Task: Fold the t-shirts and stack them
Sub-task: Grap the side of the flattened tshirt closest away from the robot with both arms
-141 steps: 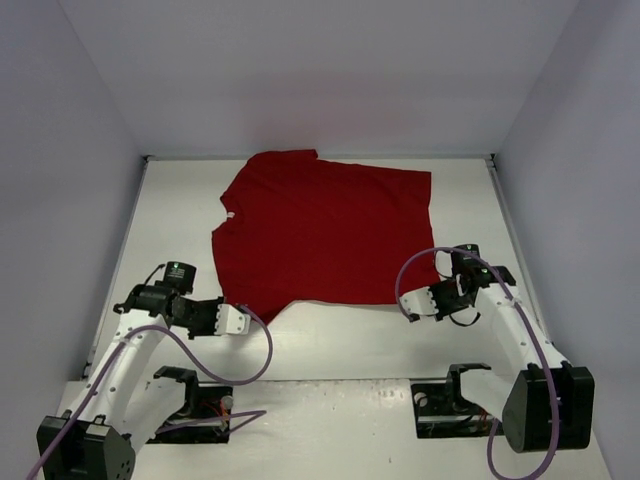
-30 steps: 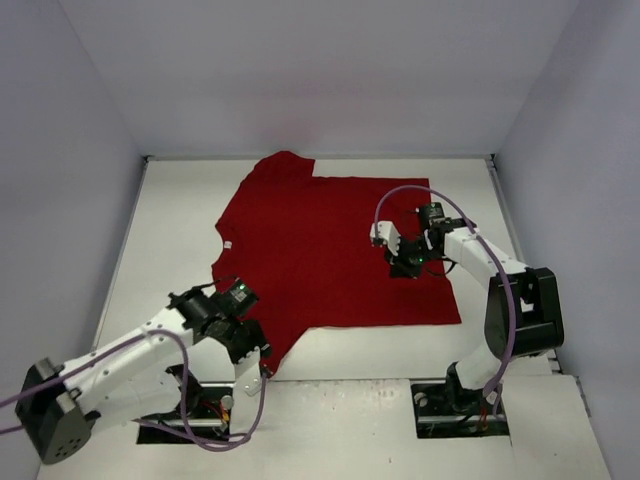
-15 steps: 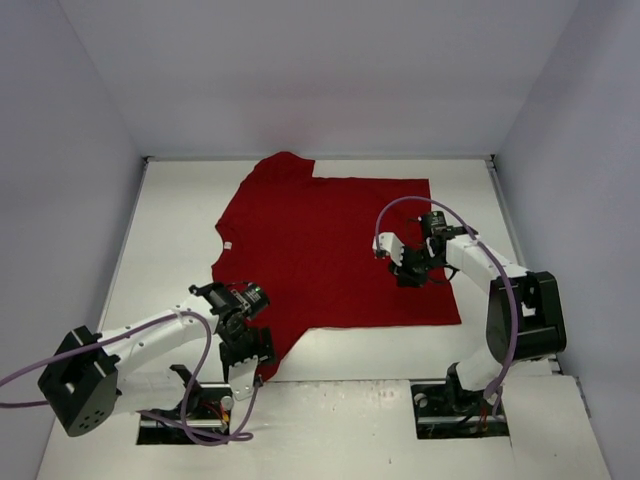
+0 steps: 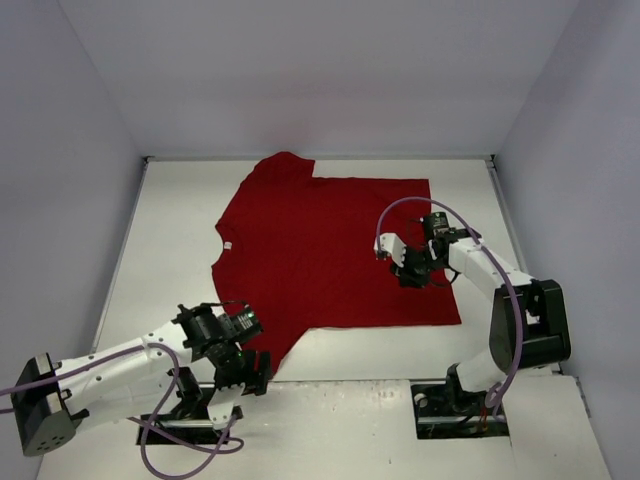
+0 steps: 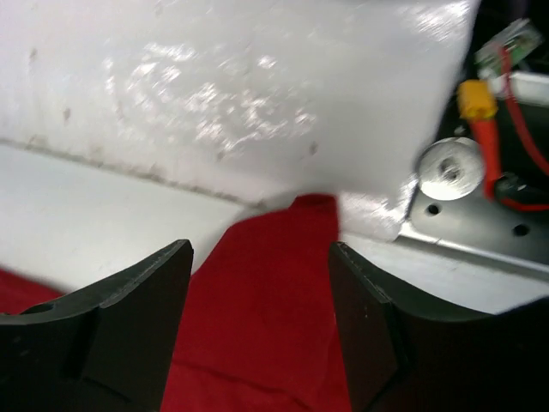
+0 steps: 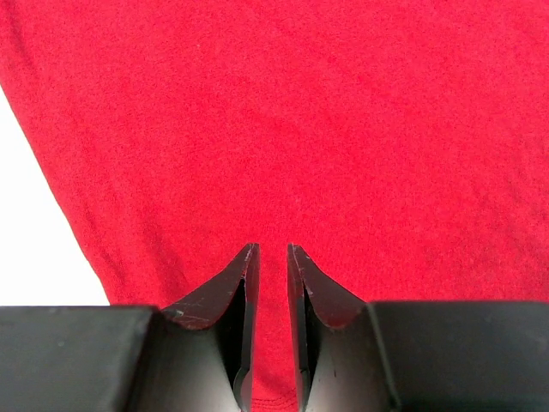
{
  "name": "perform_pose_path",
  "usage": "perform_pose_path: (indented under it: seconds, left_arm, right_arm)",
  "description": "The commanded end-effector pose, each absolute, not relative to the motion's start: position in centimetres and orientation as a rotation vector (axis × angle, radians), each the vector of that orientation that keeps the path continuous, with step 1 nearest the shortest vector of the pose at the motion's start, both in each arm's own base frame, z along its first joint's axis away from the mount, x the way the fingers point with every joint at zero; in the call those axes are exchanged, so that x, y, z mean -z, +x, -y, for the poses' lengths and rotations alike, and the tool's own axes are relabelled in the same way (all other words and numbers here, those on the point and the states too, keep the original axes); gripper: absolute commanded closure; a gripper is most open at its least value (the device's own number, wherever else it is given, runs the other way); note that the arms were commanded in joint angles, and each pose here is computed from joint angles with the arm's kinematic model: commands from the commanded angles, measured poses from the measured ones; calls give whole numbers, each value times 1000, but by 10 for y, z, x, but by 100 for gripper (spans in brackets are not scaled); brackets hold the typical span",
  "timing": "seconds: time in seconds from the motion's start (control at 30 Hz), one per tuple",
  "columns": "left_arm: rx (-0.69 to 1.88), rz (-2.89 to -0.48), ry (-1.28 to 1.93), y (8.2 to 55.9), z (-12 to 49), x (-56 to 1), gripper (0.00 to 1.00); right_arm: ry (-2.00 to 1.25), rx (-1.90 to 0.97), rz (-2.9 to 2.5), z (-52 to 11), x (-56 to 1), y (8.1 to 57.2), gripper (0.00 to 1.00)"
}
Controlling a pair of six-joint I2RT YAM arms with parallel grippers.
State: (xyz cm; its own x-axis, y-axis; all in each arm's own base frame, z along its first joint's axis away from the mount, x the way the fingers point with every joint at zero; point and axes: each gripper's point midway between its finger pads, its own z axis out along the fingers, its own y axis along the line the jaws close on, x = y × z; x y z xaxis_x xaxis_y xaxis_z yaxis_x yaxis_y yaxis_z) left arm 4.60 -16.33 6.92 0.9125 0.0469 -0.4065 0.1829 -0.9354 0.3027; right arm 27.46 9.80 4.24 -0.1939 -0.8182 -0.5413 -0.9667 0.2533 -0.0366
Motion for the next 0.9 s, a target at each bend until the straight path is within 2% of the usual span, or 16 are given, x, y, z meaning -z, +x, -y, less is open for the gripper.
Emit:
perform_pose_path:
  seconds: [0.0, 0.07, 0.1, 0.43, 0.87]
  left_arm:
    - [730, -140, 2775, 17, 150, -62, 43]
    - [762, -193, 2784, 14, 152, -64, 53]
    - [774, -205, 2796, 13, 152, -65, 54]
    - [880, -352, 2913, 7, 158, -64, 55]
    - [774, -387, 3038, 21, 154, -60, 55]
  right_arm:
    - [-1573, -392, -2069, -97, -60, 291, 82]
    - [-1575, -381, -2072, -96, -60, 294, 82]
    - [-1576, -379, -2076, -95, -59, 295, 82]
    - [-1564, -355, -2086, -94, -62, 311, 82]
    - [-1549, -332, -2099, -82, -62, 304, 82]
